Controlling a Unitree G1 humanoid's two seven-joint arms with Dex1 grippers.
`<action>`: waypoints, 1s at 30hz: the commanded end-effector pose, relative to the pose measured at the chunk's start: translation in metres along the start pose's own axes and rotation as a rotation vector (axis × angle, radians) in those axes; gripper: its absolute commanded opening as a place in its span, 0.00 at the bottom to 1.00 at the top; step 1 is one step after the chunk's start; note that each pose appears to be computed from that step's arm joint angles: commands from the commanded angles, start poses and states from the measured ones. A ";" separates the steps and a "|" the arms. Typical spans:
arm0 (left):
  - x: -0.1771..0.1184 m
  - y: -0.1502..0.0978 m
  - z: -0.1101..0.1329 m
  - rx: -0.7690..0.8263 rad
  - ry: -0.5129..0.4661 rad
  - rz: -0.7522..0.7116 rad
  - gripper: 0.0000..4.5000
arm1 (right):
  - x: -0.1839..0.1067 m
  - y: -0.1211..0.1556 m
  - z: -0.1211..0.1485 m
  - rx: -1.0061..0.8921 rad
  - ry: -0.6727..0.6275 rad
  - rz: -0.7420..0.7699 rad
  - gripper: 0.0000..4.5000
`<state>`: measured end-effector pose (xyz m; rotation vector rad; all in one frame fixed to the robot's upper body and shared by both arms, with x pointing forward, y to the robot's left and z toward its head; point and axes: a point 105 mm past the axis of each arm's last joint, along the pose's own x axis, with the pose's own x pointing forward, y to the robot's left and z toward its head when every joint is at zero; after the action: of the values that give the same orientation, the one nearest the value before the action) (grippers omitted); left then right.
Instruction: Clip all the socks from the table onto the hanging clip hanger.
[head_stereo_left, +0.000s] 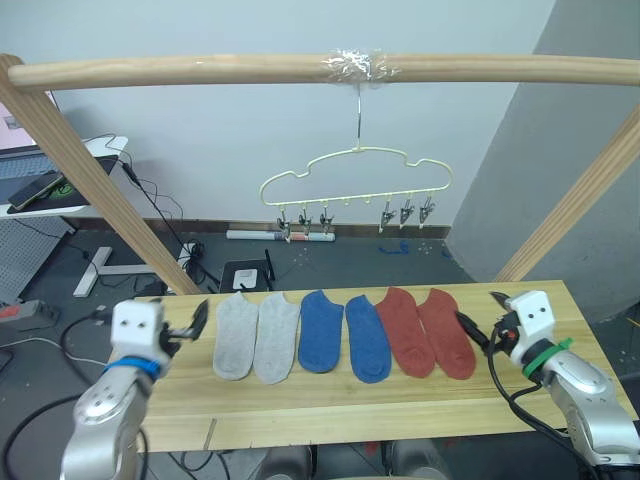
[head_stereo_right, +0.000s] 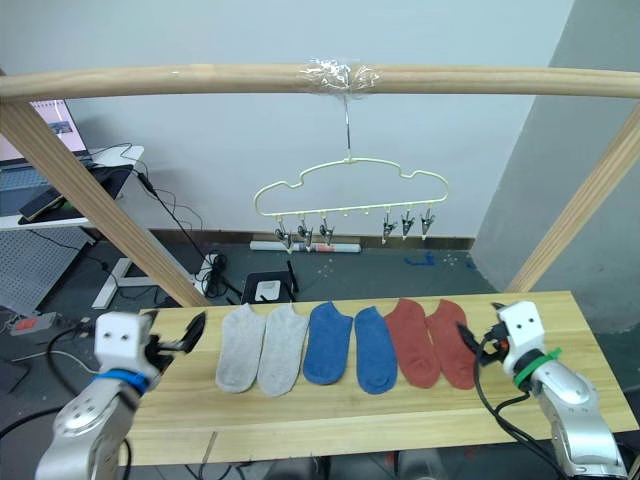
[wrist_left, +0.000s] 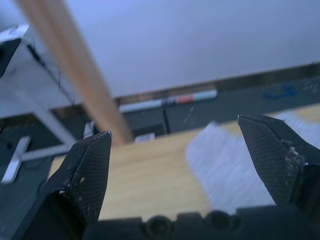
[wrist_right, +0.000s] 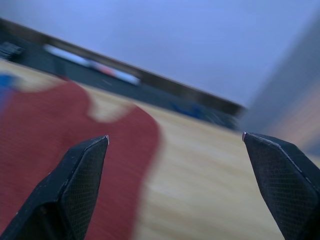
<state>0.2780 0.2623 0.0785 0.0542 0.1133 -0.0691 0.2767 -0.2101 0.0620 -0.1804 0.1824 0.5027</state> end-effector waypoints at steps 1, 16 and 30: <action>0.017 -0.034 0.036 0.003 -0.116 -0.084 1.00 | 0.007 0.022 0.039 -0.018 -0.098 0.163 1.00; 0.043 -0.116 0.064 -0.026 -0.277 -0.202 0.61 | 0.023 0.087 0.114 -0.107 -0.265 0.443 1.00; 0.048 -0.106 0.086 -0.034 -0.356 -0.103 0.61 | 0.022 0.099 0.152 -0.097 -0.358 0.532 1.00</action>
<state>0.3289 0.1478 0.1419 -0.0015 -0.1928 -0.1843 0.2719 -0.0859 0.1759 -0.1292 -0.0856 1.0395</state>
